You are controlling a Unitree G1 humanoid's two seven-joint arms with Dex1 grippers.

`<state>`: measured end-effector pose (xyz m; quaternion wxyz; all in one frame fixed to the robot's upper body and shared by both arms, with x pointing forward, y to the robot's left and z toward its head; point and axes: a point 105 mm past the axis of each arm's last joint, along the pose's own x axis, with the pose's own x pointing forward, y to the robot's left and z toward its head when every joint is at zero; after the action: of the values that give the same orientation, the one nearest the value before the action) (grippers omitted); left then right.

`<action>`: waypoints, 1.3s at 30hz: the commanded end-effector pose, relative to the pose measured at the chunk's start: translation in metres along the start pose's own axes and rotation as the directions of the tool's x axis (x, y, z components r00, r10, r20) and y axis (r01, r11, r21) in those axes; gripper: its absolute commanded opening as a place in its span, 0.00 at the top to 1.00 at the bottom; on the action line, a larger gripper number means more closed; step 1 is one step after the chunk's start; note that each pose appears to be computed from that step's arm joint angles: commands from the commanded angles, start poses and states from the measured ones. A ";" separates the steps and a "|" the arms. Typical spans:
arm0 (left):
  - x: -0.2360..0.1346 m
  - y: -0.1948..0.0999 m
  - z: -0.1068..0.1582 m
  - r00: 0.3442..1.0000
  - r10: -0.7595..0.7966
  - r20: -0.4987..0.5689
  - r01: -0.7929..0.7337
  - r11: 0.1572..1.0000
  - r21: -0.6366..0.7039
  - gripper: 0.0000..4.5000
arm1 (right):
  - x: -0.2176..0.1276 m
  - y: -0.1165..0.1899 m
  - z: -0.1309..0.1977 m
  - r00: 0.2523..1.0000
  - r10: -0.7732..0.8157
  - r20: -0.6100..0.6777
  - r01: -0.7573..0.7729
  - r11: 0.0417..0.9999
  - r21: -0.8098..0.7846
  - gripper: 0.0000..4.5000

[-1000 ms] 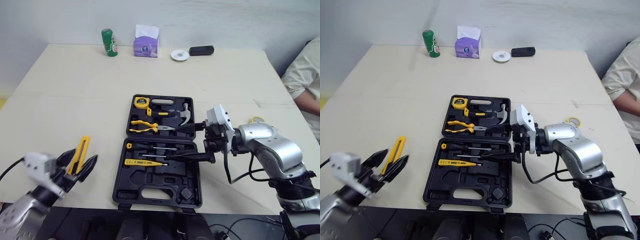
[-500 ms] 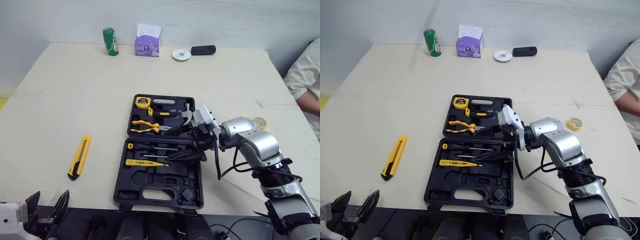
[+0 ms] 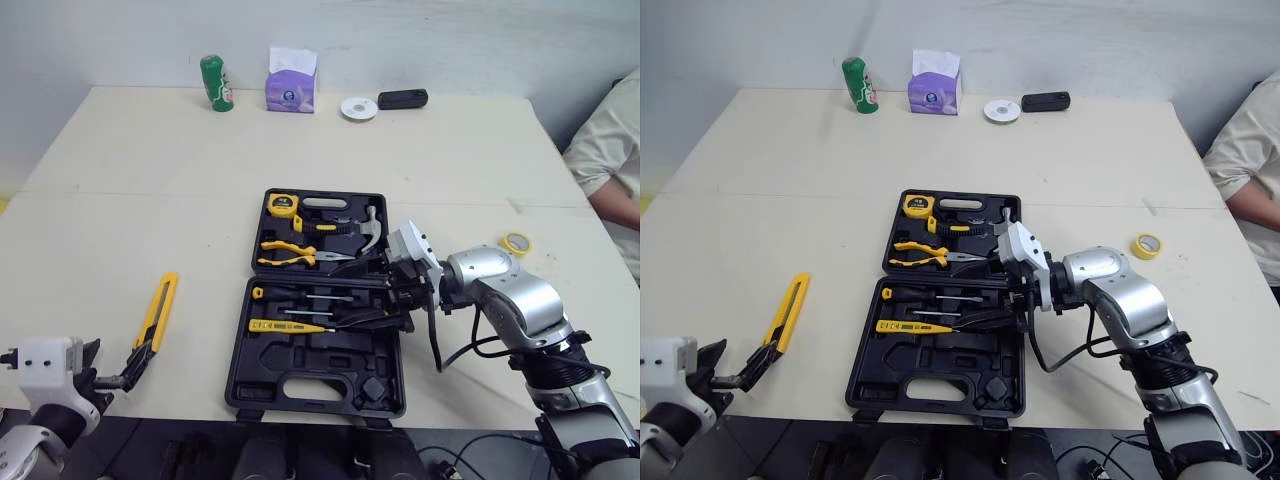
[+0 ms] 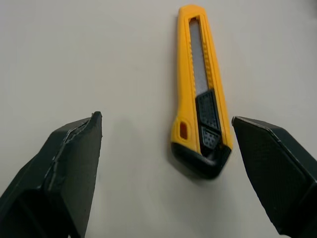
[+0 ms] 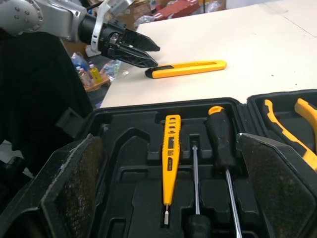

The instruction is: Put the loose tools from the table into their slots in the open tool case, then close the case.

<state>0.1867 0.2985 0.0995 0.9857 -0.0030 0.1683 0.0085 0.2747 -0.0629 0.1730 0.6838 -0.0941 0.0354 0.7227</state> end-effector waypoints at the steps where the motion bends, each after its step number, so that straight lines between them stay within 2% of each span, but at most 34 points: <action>1: 0.009 -0.006 -0.001 0.998 -0.055 -0.031 0.056 0.998 0.012 0.01 | -0.001 0.005 0.017 0.999 -0.013 0.038 0.016 0.998 -0.058 0.00; 7: 0.029 -0.014 -0.005 0.991 -0.104 -0.085 0.106 0.994 0.026 0.01 | -0.004 0.010 0.020 0.997 -0.050 0.051 0.053 0.997 -0.051 0.00; 14: 0.037 -0.017 -0.003 0.988 -0.128 -0.081 0.132 0.990 0.040 0.01 | -0.006 0.010 0.019 0.996 -0.074 0.047 0.076 0.996 -0.050 0.00; 17: 0.039 -0.017 -0.001 0.989 -0.127 -0.072 0.132 0.989 0.062 0.20 | -0.006 0.009 0.022 0.994 -0.089 0.059 0.092 0.994 -0.058 0.00; 21: 0.041 -0.015 -0.002 0.990 -0.127 -0.069 0.132 0.989 0.071 0.62 | -0.008 0.008 0.028 0.991 -0.104 0.089 0.109 0.993 -0.052 0.00; 22: 0.041 -0.014 -0.002 0.989 -0.128 -0.069 0.133 0.988 0.073 0.65 | -0.008 0.008 0.028 0.990 -0.104 0.091 0.109 0.993 -0.052 0.00; 25: 0.041 -0.012 0.000 0.990 -0.124 -0.062 0.130 0.987 0.094 0.65 | -0.009 0.008 0.028 0.990 -0.106 0.089 0.110 0.993 -0.051 0.00; 27: 0.041 -0.011 0.009 0.991 -0.123 -0.057 0.131 0.977 0.168 0.65 | -0.009 0.009 0.028 0.991 -0.107 0.086 0.112 0.992 -0.051 0.00; 29: 0.041 -0.019 0.028 0.984 -0.176 -0.031 0.178 0.953 0.245 0.65 | -0.010 0.009 0.029 0.990 -0.109 0.087 0.114 0.992 -0.050 0.00; 32: 0.038 -0.039 0.061 0.948 -0.317 -0.013 0.299 0.881 0.366 0.65 | -0.014 0.011 0.028 0.991 -0.111 0.075 0.114 0.993 -0.035 0.00; 34: 0.034 -0.056 0.072 0.904 -0.425 -0.054 0.406 0.813 0.418 0.66 | -0.018 0.014 0.023 0.993 -0.109 0.049 0.109 0.994 -0.011 0.00; 36: 0.023 -0.086 0.076 0.800 -0.582 -0.144 0.576 0.678 0.457 0.67 | -0.023 0.021 0.014 0.995 -0.097 0.014 0.097 0.995 0.032 0.00; 39: 0.005 -0.123 0.075 0.619 -0.734 -0.281 0.755 0.458 0.469 0.67 | -0.028 0.031 0.003 0.994 -0.103 -0.036 0.105 0.992 0.067 0.00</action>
<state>0.2312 0.1985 0.1662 0.8772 0.2036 0.1653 -0.4022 0.2538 -0.0931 0.1701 0.7309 -0.0761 0.0808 0.6734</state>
